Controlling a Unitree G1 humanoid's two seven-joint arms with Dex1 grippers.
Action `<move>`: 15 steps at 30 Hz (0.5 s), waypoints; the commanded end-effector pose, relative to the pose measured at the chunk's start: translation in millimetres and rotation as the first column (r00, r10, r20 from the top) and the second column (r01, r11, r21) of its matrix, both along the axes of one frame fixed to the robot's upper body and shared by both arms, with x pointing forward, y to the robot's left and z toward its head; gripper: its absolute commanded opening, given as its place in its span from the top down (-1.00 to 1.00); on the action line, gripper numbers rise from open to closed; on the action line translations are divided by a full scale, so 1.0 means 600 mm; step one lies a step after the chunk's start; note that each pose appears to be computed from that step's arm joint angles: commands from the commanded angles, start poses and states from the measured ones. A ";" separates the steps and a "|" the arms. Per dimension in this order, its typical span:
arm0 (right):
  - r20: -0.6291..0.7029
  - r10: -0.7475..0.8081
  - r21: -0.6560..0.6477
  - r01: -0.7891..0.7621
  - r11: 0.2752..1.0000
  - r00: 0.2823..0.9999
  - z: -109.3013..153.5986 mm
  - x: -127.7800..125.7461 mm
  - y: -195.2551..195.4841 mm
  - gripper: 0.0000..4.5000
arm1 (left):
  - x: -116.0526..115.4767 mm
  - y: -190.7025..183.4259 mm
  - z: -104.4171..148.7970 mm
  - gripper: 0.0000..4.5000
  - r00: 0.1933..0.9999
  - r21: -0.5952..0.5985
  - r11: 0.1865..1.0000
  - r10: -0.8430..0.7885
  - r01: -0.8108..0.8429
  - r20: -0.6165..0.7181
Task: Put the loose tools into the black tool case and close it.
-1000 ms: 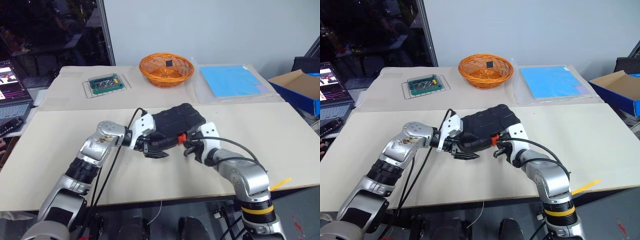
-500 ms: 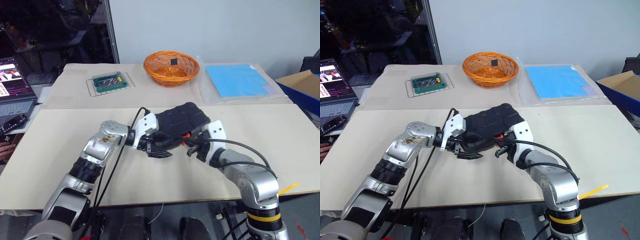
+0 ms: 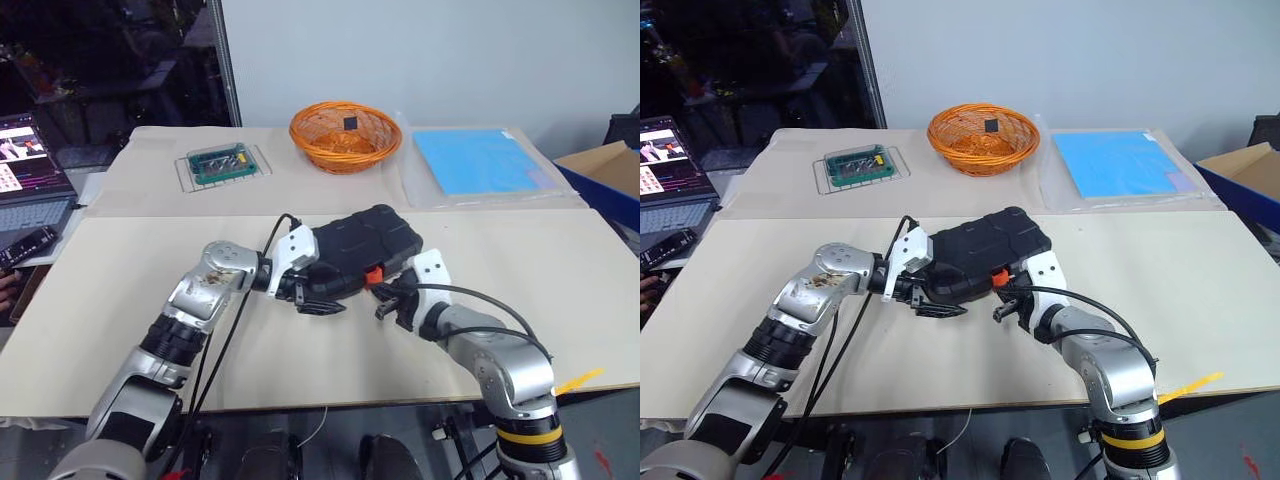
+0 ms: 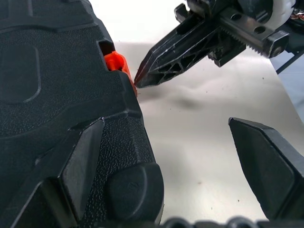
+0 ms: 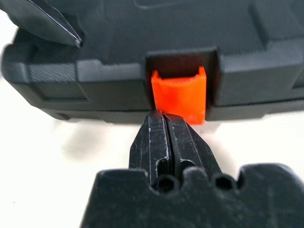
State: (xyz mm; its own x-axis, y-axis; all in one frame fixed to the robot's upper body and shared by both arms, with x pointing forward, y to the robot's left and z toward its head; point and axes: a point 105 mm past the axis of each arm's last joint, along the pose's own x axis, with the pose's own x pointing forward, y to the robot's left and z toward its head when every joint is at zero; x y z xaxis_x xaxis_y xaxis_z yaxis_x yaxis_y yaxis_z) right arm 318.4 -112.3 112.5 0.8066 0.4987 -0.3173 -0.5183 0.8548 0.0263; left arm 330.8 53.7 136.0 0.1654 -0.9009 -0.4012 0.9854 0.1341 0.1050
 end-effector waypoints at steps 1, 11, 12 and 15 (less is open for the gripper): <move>0.053 0.006 0.000 -0.006 1.000 0.999 0.020 0.012 0.010 0.97 | -0.003 0.018 -0.079 -1.00 0.986 0.136 0.989 0.082 -0.062 -0.145; 0.068 0.003 0.002 -0.003 1.000 0.998 0.026 0.023 0.014 0.97 | -0.012 0.015 -0.088 -1.00 0.983 0.157 0.986 0.076 -0.050 -0.166; 0.070 0.004 0.000 -0.004 1.000 0.998 0.027 0.026 0.015 0.97 | -0.013 0.015 -0.089 -1.00 0.983 0.159 0.986 0.076 -0.049 -0.168; 0.074 0.005 -0.003 -0.005 1.000 0.997 0.030 0.027 0.015 0.97 | -0.015 0.014 -0.090 -1.00 0.983 0.161 0.986 0.075 -0.047 -0.170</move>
